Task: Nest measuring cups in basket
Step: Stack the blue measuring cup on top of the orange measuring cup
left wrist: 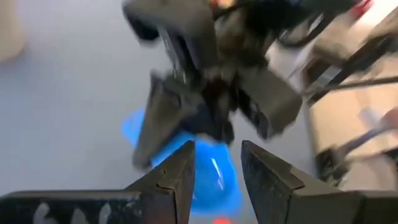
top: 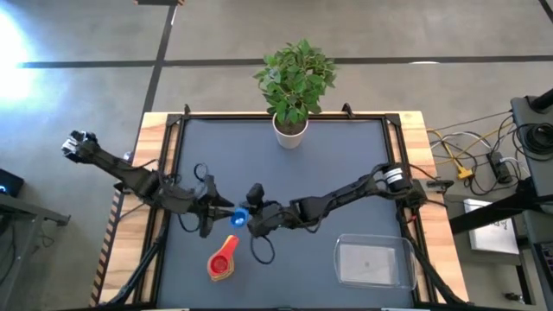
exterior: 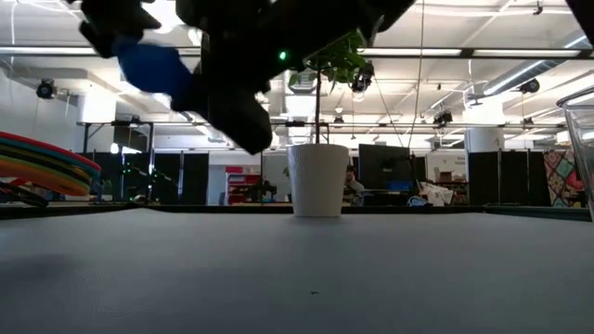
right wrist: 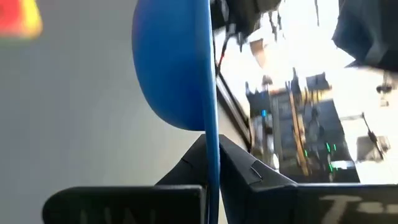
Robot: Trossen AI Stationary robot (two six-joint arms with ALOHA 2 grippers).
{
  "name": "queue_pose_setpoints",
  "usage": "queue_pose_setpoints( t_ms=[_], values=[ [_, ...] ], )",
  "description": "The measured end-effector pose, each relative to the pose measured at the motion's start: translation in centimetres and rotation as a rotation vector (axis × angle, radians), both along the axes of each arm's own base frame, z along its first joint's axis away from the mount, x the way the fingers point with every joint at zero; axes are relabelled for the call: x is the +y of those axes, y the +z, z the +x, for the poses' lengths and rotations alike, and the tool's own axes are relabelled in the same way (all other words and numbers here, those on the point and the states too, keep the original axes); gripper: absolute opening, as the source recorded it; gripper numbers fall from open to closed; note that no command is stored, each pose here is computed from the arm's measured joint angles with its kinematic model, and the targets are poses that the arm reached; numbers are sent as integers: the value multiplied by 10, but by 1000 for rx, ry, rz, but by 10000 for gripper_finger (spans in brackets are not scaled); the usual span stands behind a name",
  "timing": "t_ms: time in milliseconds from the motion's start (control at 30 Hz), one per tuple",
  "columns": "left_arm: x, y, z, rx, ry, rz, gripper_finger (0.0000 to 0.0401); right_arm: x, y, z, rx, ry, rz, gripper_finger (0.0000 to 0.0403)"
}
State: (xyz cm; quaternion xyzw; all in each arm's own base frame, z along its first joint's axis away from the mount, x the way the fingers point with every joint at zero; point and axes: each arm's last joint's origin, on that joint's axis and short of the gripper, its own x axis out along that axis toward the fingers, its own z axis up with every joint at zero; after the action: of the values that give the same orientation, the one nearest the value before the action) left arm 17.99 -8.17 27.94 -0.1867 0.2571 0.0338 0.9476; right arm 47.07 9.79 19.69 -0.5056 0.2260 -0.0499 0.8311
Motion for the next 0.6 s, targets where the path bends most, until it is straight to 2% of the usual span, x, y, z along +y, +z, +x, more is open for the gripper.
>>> queue_pose_setpoints(
  t_ms=[167, 400, 600],
  values=[
    [-13, 7, 8, 237, 15, 61, 112, -7, -9, 7, 58, -62, -10, 9],
    [-45, 8, 31, 363, -51, 155, 112, -9, -7, 6, 63, -76, 17, 9],
    [-58, -9, 49, 497, -34, 229, 112, -9, -3, 7, 51, -72, 22, 9]
  ],
)
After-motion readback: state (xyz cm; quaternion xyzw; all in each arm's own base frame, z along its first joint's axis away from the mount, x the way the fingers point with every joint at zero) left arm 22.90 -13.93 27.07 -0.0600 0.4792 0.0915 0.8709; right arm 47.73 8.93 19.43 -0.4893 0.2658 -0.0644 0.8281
